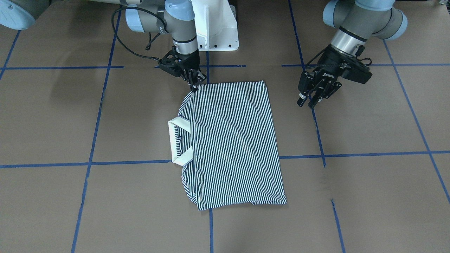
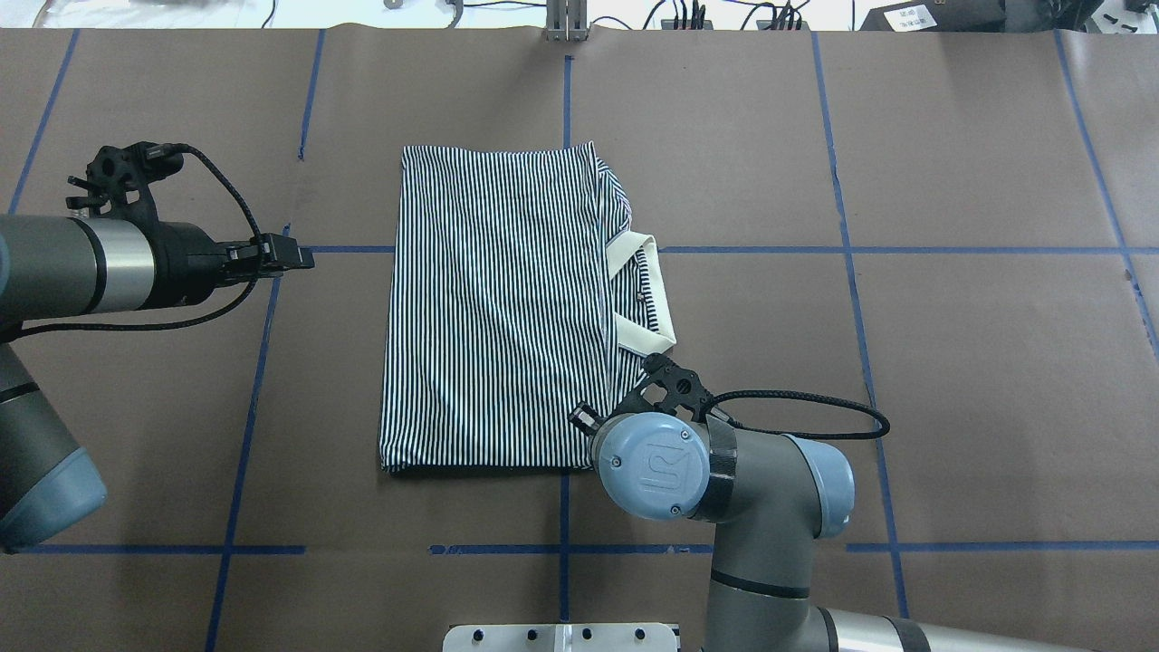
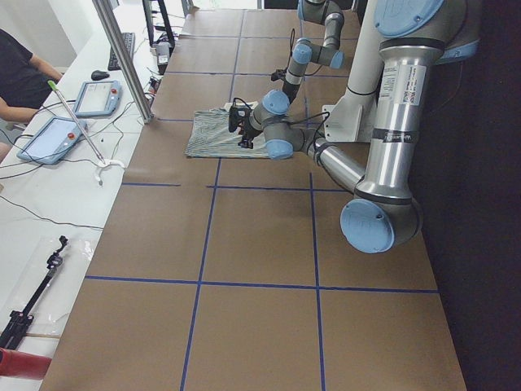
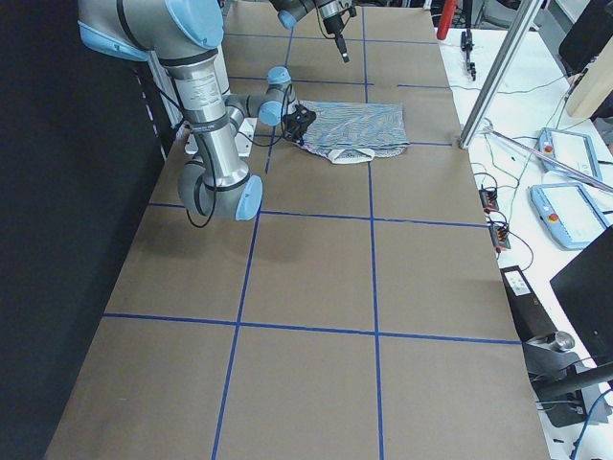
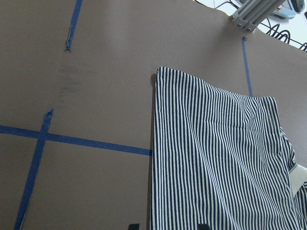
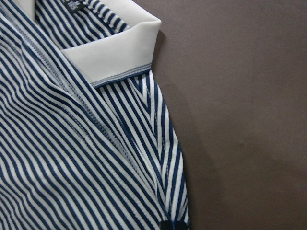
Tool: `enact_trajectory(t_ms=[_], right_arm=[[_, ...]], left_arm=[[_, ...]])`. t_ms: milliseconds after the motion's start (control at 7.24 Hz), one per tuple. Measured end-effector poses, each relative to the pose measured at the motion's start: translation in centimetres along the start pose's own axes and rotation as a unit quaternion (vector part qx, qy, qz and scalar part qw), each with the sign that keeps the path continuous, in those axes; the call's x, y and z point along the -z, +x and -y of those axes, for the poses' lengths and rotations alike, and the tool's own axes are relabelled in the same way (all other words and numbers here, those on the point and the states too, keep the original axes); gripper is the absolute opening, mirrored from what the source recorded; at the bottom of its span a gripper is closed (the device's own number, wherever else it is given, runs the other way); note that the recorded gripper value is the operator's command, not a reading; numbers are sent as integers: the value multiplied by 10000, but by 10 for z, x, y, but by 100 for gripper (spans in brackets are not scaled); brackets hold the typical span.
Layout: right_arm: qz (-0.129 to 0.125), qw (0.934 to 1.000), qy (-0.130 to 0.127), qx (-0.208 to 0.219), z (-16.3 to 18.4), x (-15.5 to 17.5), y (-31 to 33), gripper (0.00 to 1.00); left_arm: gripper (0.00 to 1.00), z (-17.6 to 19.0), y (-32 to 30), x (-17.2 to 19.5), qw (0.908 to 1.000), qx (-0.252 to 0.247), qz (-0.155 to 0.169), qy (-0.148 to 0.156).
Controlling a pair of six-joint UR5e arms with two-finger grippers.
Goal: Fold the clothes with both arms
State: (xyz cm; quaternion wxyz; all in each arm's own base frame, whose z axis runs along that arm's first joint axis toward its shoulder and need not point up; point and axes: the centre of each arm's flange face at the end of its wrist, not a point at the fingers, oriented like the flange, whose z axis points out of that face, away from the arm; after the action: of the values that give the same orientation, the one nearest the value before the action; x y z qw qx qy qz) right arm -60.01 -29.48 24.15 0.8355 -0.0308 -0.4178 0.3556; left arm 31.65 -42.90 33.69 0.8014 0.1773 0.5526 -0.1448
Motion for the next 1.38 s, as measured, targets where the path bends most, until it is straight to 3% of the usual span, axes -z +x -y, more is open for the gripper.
enact_trajectory(t_ms=[276, 553, 967, 1382], right_arm=[[84, 9999, -55, -5, 7, 14, 4, 0], [121, 9999, -79, -9, 16, 24, 16, 0], [126, 9999, -82, -10, 18, 27, 21, 0], [117, 9999, -90, 4, 18, 27, 22, 0]], left_arm=[[51, -7, 19, 9, 9994, 313, -103, -53], [52, -61, 50, 1, 9940, 1040, -169, -306], [53, -167, 64, -34, 9842, 1671, 414, -409], [53, -220, 60, -56, 9825, 1601, 818, -496]])
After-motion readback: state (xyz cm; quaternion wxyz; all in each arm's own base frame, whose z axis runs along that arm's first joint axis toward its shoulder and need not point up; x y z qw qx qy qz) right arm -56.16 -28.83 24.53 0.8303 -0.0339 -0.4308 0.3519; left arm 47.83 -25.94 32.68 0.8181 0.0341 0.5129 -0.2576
